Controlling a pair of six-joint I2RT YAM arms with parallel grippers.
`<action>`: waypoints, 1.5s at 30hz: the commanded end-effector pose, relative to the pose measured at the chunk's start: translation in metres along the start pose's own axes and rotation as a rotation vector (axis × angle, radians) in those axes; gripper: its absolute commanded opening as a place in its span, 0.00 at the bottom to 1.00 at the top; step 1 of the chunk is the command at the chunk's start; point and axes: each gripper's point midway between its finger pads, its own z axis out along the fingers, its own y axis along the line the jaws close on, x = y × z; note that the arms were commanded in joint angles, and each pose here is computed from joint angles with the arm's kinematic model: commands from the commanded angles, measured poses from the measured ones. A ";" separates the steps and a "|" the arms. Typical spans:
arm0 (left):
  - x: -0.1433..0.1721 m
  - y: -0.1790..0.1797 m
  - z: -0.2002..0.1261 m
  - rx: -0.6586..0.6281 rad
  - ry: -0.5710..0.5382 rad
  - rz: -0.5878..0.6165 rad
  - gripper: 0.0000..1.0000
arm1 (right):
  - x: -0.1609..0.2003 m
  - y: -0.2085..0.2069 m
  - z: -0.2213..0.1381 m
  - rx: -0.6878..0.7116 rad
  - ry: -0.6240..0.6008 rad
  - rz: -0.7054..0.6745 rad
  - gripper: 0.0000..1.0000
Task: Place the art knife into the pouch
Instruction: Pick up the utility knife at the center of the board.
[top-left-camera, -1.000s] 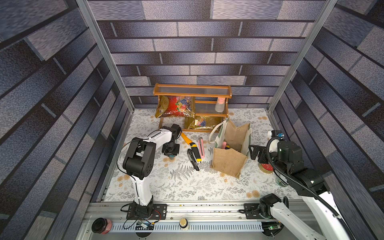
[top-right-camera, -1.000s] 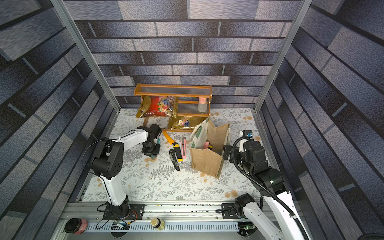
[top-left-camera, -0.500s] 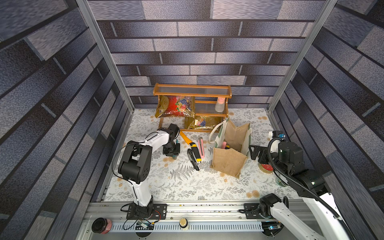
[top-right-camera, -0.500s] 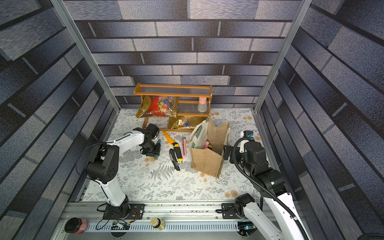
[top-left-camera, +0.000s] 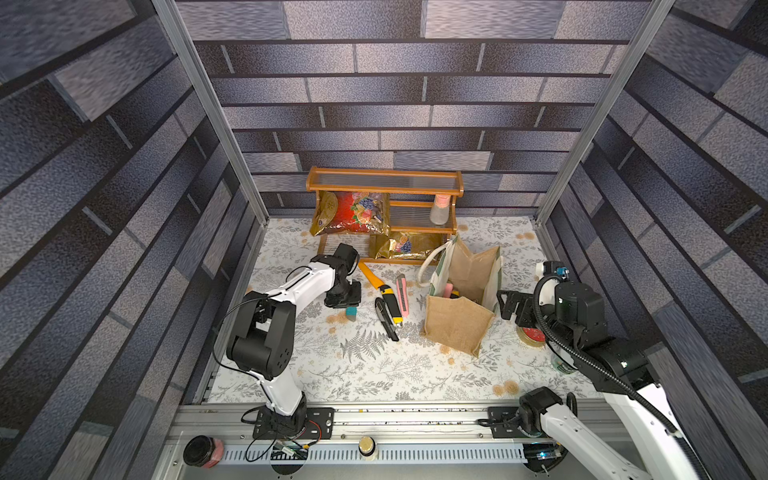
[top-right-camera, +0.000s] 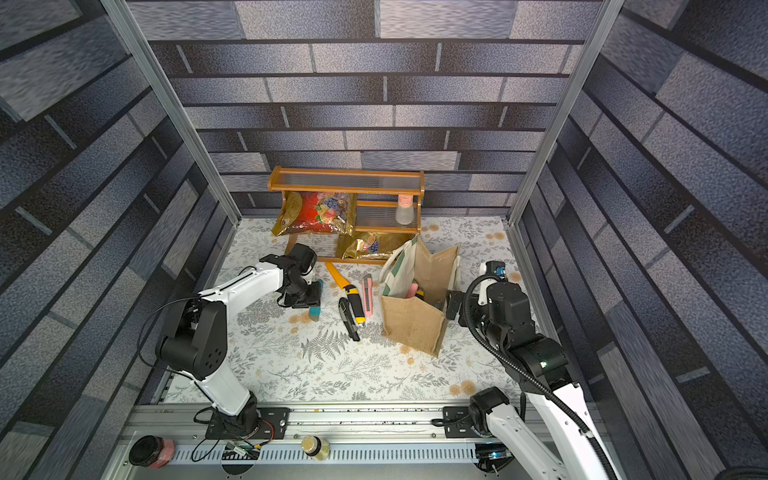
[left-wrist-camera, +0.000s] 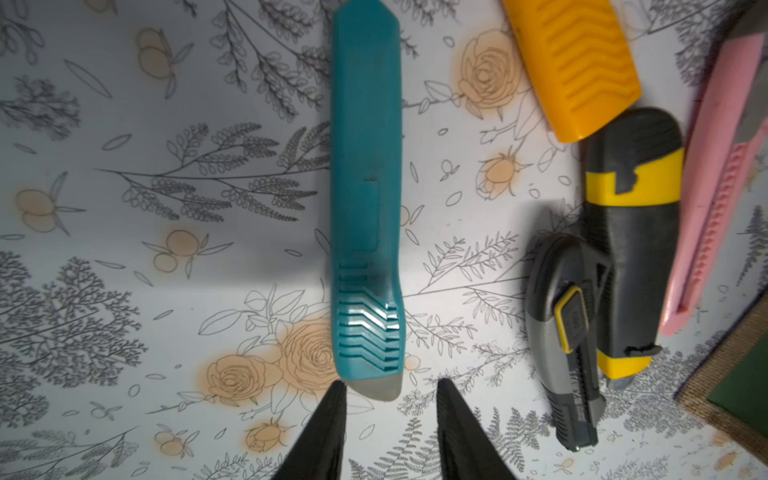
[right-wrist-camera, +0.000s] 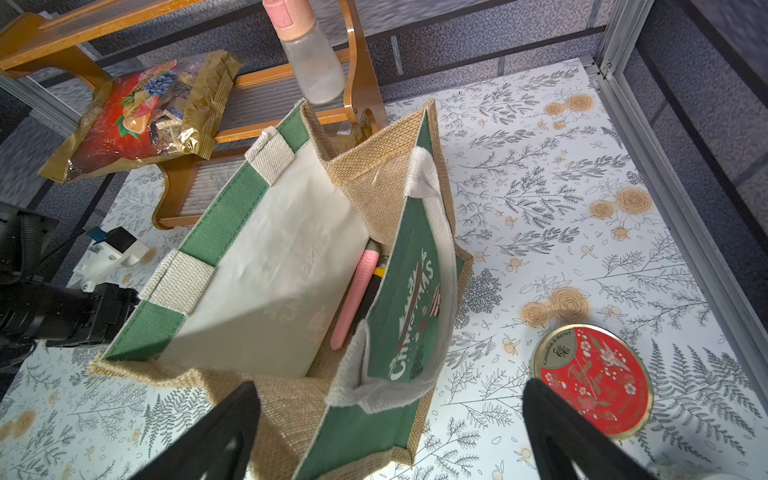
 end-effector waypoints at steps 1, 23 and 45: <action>0.006 0.012 0.014 -0.078 0.041 0.002 0.43 | 0.004 -0.002 0.001 0.005 0.011 0.016 1.00; 0.016 0.023 0.058 -0.195 0.125 0.053 0.33 | 0.005 -0.004 0.003 0.020 0.012 0.008 1.00; -0.003 -0.021 -0.004 -0.057 -0.033 0.065 0.26 | 0.006 -0.003 0.007 0.010 0.015 0.014 1.00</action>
